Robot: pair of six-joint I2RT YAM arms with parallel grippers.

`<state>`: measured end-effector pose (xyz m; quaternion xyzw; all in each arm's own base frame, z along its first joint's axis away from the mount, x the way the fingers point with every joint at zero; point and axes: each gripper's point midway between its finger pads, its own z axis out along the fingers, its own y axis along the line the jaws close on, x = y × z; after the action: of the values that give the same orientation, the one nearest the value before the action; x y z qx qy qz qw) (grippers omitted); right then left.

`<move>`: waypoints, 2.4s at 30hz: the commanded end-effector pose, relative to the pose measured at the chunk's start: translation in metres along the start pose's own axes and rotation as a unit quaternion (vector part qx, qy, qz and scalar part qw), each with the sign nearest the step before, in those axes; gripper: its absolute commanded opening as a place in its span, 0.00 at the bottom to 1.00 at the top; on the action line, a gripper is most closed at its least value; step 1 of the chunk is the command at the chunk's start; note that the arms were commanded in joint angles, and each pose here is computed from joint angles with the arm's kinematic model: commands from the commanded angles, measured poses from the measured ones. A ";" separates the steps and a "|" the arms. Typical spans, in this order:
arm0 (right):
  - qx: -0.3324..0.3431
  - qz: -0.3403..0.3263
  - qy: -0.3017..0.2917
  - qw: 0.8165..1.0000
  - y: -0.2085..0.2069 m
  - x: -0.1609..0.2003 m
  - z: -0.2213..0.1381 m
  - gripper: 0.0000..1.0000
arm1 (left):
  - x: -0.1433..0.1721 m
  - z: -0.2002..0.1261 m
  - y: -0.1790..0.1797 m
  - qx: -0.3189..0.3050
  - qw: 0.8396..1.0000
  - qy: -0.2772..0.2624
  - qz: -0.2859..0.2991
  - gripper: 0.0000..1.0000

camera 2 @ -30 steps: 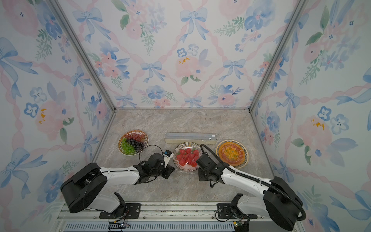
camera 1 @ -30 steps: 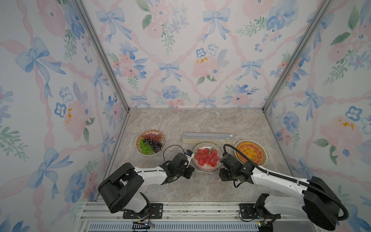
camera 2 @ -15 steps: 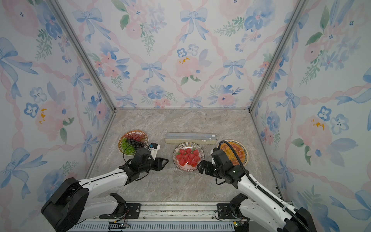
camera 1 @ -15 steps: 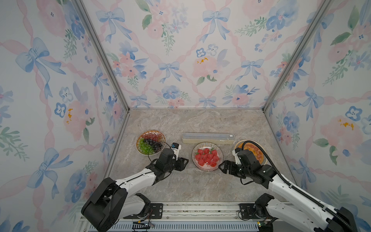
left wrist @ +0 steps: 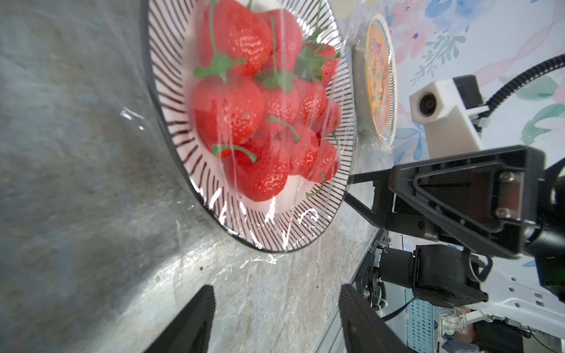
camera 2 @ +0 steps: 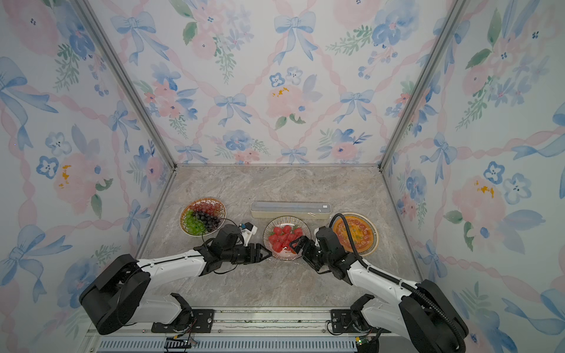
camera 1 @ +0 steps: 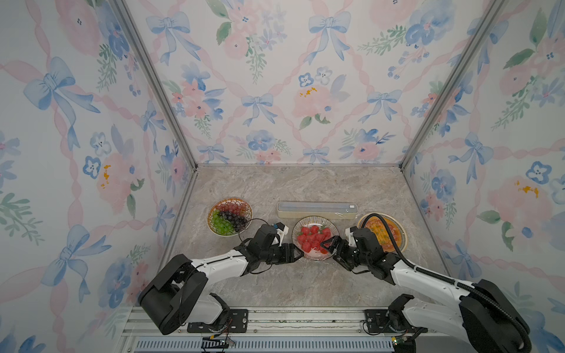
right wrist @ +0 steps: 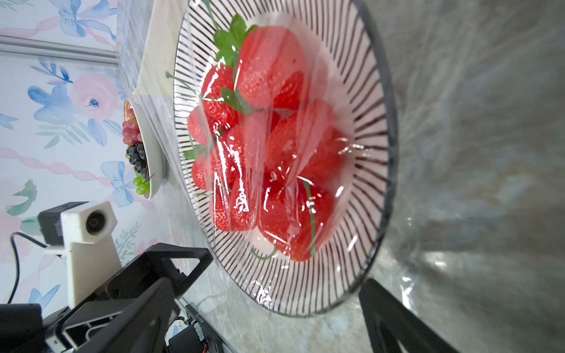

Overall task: Wrap the plate with plastic wrap
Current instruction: Cover the plate with plastic wrap.

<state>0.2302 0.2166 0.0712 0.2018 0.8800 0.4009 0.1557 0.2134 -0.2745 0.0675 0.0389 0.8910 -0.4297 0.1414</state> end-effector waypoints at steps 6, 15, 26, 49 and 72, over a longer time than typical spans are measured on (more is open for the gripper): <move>-0.041 0.014 -0.018 0.999 0.015 -0.013 0.012 0.97 | -0.012 0.018 -0.020 0.050 0.999 0.002 -0.012 0.69; -0.057 0.035 -0.018 0.998 0.010 -0.017 0.022 0.97 | -0.030 0.033 -0.029 0.060 0.998 -0.008 -0.001 0.69; -0.012 0.032 -0.032 0.999 -0.016 -0.026 0.003 0.97 | -0.032 0.049 -0.004 0.026 0.999 -0.016 -0.013 0.70; 0.047 0.021 -0.027 0.998 -0.046 -0.021 -0.029 0.97 | -0.040 0.043 0.008 0.019 0.999 -0.039 -0.019 0.70; -0.008 0.027 -0.008 1.000 0.010 -0.028 0.037 0.97 | -0.037 0.041 0.007 0.023 0.999 -0.035 -0.016 0.70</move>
<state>0.2623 0.2275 0.0529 0.2226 0.8763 0.4040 0.1392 0.2567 -0.3048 0.0450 0.0105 0.8774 -0.4556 0.1502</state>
